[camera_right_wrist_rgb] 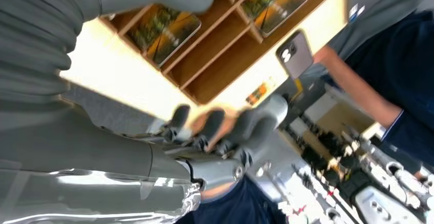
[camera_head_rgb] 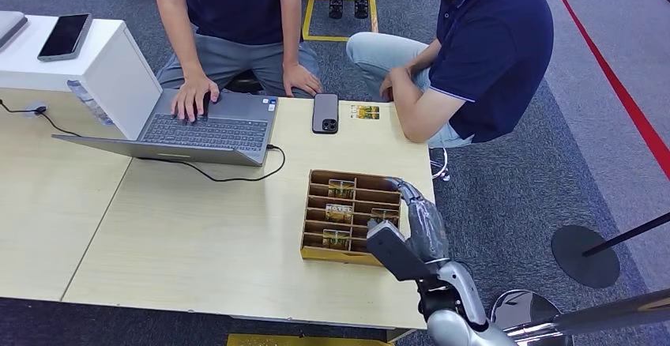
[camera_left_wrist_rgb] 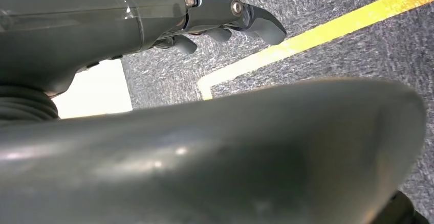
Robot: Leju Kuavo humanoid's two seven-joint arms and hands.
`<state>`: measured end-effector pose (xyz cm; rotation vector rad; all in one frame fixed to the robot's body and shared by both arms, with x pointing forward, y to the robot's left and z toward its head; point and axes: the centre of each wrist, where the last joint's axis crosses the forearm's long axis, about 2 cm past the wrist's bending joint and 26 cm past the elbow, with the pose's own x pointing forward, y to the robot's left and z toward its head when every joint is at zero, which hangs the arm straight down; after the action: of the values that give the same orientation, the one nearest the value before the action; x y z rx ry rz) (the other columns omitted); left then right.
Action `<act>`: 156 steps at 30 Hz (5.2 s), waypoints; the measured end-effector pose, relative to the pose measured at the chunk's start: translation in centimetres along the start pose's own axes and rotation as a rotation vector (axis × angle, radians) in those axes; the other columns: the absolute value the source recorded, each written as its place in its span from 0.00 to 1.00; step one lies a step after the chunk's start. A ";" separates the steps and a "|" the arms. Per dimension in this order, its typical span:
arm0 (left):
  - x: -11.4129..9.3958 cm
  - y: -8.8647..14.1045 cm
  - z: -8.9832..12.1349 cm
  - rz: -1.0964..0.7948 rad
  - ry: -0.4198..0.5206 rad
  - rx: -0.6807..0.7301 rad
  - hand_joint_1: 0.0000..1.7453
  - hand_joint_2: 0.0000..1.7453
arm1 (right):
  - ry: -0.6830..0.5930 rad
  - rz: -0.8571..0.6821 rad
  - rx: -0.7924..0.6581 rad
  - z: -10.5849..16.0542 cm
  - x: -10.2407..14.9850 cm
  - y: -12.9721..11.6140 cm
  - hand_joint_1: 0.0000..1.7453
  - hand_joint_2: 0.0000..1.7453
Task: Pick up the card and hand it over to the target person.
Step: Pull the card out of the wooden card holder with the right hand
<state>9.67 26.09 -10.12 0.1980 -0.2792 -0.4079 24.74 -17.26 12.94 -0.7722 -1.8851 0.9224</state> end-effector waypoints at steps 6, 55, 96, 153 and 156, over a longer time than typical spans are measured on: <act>0.6 -0.1 0.0 -0.033 -0.003 -0.006 0.00 0.00 | -0.032 0.162 0.018 0.0 0.1 1.8 0.00 1.00; 1.3 -0.1 0.0 -0.168 -0.019 -0.013 0.00 0.00 | 0.158 0.287 -0.004 -0.9 -4.1 0.8 0.38 1.00; 1.9 -0.2 0.1 -0.188 -0.028 -0.023 0.00 0.00 | 0.146 0.226 0.099 -0.5 -3.5 3.0 0.62 1.00; 2.1 0.0 0.0 -0.167 -0.039 -0.008 0.00 0.00 | 0.128 0.255 0.175 0.2 -3.4 3.7 0.85 1.00; 2.2 0.0 0.0 -0.160 -0.036 -0.006 0.00 0.00 | 0.127 0.261 0.186 0.4 -3.4 3.7 0.97 1.00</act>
<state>11.59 25.22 -9.61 0.2080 -0.2990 -0.5710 26.39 -18.10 8.20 -0.9534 -1.5875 1.1640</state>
